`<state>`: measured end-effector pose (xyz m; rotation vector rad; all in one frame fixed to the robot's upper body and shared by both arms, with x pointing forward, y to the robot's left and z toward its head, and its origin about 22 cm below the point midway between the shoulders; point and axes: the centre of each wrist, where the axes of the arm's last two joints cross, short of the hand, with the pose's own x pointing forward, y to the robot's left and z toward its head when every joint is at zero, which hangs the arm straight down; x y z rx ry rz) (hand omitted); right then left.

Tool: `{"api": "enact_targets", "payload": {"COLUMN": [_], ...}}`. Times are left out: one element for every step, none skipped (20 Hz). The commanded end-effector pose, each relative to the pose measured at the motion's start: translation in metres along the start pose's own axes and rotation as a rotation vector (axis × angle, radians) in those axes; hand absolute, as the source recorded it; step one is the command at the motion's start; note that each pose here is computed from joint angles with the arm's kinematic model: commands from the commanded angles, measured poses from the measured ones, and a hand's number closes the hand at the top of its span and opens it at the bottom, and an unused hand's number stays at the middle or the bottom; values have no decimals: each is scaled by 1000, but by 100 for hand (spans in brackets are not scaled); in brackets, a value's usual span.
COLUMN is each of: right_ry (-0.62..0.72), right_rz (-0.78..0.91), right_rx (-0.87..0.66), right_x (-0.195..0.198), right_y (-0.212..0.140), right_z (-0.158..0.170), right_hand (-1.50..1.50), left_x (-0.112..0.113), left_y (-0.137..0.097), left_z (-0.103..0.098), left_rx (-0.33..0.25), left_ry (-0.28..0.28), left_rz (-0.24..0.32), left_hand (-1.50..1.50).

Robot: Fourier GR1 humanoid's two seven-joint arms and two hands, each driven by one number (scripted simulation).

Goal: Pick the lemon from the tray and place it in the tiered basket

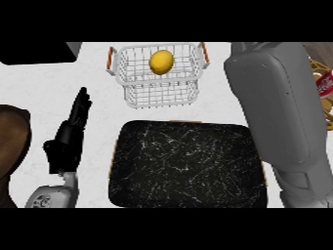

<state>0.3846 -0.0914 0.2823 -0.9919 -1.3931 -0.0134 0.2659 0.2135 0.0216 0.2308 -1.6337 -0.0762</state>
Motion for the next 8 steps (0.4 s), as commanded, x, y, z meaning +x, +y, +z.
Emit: {"api": "enact_targets", "payload": {"right_ry": [166, 151, 165, 142, 144, 137, 150, 148], "right_rz": [-146, -161, -161, -150, -156, -165, -193, -207], "right_rx": [-16, -66, -43, -38, -45, -46, -26, -8], "right_x": [-26, -43, -59, -65, -80, -92, -110, -114], "right_y": [-35, -53, -54, -61, -70, -83, -86, -92], "right_z": [6, -3, 3, 12, 16, 18, 23, 38], "right_hand": [-150, -150, -150, -150, -150, -150, -150, -150], "left_x": [-1, -3, -4, -1, -5, 1, -6, 0], "left_y": [19, 19, 5, 18, 11, 18, 18, 17], "left_z": [2, 4, 8, -1, 10, -1, 11, 2], "left_rx": [48, 33, 38, 48, 52, 46, 58, 55], "left_ry": [22, 4, 1, 31, 28, 19, 25, 13], "left_rz": [-11, -14, -6, -7, -7, 4, 2, -6], "left_hand": [0, 0, 0, 0, 0, 0, 0, 0]}}
